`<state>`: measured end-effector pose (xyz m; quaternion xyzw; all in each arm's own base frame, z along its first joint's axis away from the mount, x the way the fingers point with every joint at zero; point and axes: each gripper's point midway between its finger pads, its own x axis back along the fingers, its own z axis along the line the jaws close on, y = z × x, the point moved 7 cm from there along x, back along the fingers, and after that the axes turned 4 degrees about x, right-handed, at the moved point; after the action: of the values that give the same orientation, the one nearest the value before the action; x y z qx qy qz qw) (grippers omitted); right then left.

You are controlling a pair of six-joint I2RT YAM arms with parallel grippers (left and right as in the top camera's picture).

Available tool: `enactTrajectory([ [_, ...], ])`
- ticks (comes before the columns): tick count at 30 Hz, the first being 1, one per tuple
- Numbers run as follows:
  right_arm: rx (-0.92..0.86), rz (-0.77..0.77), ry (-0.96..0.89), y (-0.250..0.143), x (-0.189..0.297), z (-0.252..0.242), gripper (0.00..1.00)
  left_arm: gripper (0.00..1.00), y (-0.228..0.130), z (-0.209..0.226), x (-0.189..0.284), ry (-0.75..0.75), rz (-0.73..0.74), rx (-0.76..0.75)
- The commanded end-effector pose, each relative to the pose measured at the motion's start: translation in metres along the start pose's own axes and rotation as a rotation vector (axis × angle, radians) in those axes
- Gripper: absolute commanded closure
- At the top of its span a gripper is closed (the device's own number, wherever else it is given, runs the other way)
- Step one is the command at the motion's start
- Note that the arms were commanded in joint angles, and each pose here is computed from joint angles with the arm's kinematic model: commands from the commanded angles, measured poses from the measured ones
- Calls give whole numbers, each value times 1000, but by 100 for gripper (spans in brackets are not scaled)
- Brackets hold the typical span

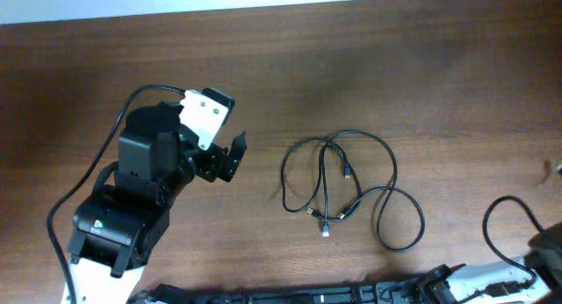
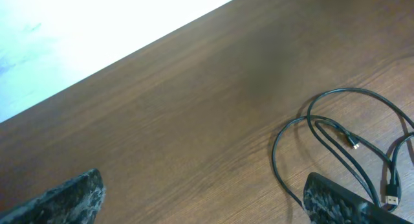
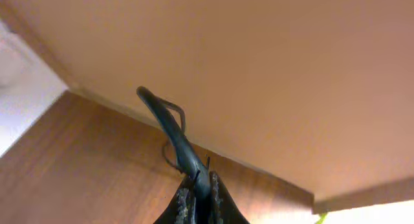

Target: Untangle cables

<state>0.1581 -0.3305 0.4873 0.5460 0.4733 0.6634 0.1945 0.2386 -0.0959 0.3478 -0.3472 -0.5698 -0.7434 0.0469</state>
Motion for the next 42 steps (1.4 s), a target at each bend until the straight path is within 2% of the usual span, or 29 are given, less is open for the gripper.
enactTrajectory([
  [1, -60, 99, 43, -17, -30, -15, 96, 1, 2, 0, 1, -8, -8, -12],
  [7, -131, 321, 93, -76, -98, -31, 96, 1, 2, 0, 1, -8, -8, -12],
  [12, -148, 490, 100, -142, -148, -29, 96, 1, 2, 0, 1, -8, -8, -12],
  [18, -157, 579, 104, -176, -162, -26, 96, 1, 2, 0, 1, -8, -8, -12],
  [19, -158, 587, 105, -178, -162, -26, 57, 1, 2, 0, 1, -8, -8, -12],
  [20, -159, 592, 105, -178, -161, -26, 1, 1, 2, 0, 1, -8, -8, -12],
  [23, -170, 609, 144, -180, -159, -21, 1, 1, 2, 0, 1, -8, -8, -12],
  [28, -274, 684, 435, -186, -142, 11, 1, 1, 2, 0, 1, -8, -8, -12],
  [31, -255, 770, 479, -194, -131, 33, 1, 1, 2, 0, 1, -8, -8, -12],
  [36, 53, 809, 664, -204, -111, 123, 1, 1, 2, 0, 1, -8, -8, -12],
  [39, 309, 810, 799, -219, -84, 187, 2, 1, 2, 0, 1, -8, -8, -12],
  [42, 569, 808, 779, -242, -54, 240, 1, 1, 2, 0, 1, -8, -8, -12],
])
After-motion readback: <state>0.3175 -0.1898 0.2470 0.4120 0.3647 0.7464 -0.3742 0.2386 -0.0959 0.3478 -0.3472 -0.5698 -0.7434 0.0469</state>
